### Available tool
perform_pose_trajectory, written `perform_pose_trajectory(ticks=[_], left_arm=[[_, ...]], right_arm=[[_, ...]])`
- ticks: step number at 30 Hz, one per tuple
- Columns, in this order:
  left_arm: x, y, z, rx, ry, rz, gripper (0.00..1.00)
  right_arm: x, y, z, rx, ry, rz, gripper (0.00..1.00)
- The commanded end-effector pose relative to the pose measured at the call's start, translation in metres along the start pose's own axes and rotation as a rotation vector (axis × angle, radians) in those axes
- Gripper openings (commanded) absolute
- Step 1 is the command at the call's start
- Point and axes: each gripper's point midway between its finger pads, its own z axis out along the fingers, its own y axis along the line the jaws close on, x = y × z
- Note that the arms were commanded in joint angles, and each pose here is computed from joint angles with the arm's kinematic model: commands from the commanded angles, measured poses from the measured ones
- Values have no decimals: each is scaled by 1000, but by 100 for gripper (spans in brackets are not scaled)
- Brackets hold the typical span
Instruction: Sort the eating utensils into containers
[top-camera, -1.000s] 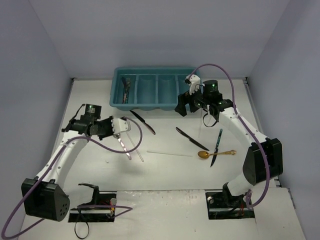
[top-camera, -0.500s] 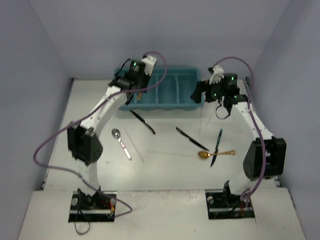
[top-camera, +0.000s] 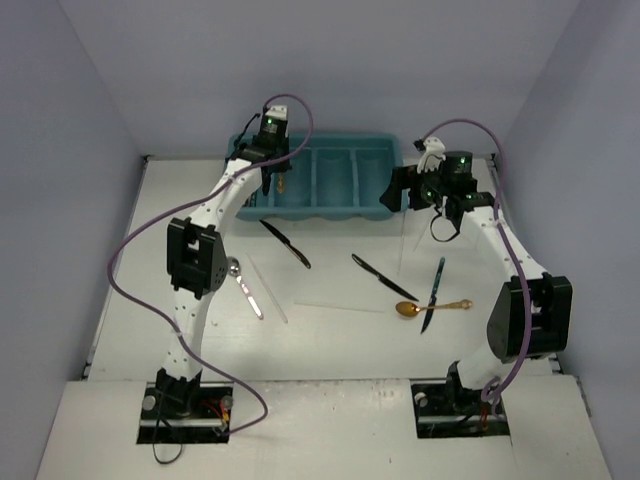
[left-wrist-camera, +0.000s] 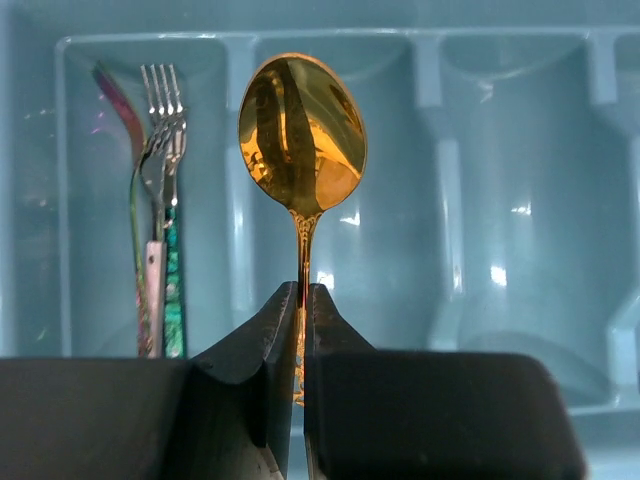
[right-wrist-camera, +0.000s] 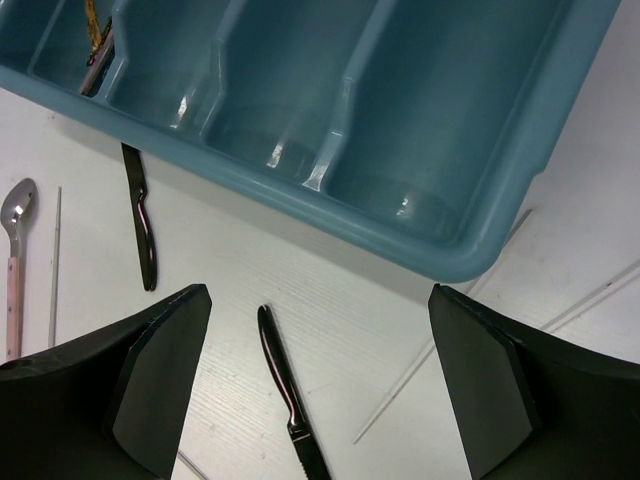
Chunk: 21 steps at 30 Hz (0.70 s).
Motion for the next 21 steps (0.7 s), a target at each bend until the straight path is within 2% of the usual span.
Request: perform_pose_trajectory(ticks=[1,6,8,9,11,13,14,16,19,21], left_arm=[[-52,-25,-17,99,-145,-73,0],[-31,-22,0,79,-93,-92,0],[-28,-18,5,61,-83,-115,5],[-28,-16,6,57,-81,-121,21],[-27,-14,7,56,-77,-143,39],[-32,-7,4,66,-75,-181,65],[-36,-5,-1,70,-79,-194,70],[-48,-1,-18,75,-94,-230,74],[-71,7,-84,88,-145,-299,74],[-41,14,-105,72,-85,-312,74]], right_arm=[[-30,14,-14,-32,-94,-48,88],[-30,14,-12,-39,-93,-51,88],[-30,14,-12,-41,-91,-49,88],[-31,15,-12,-42,-93,-50,88],[-32,15,-12,-43,-96,-50,89],[-35,16,-13,-47,-101,-55,89],[-35,16,-13,-48,-102,-54,88],[-37,16,-13,-49,-103,-54,89],[-37,17,-13,-49,-104,-55,89],[-39,18,-16,-48,-111,-63,89]])
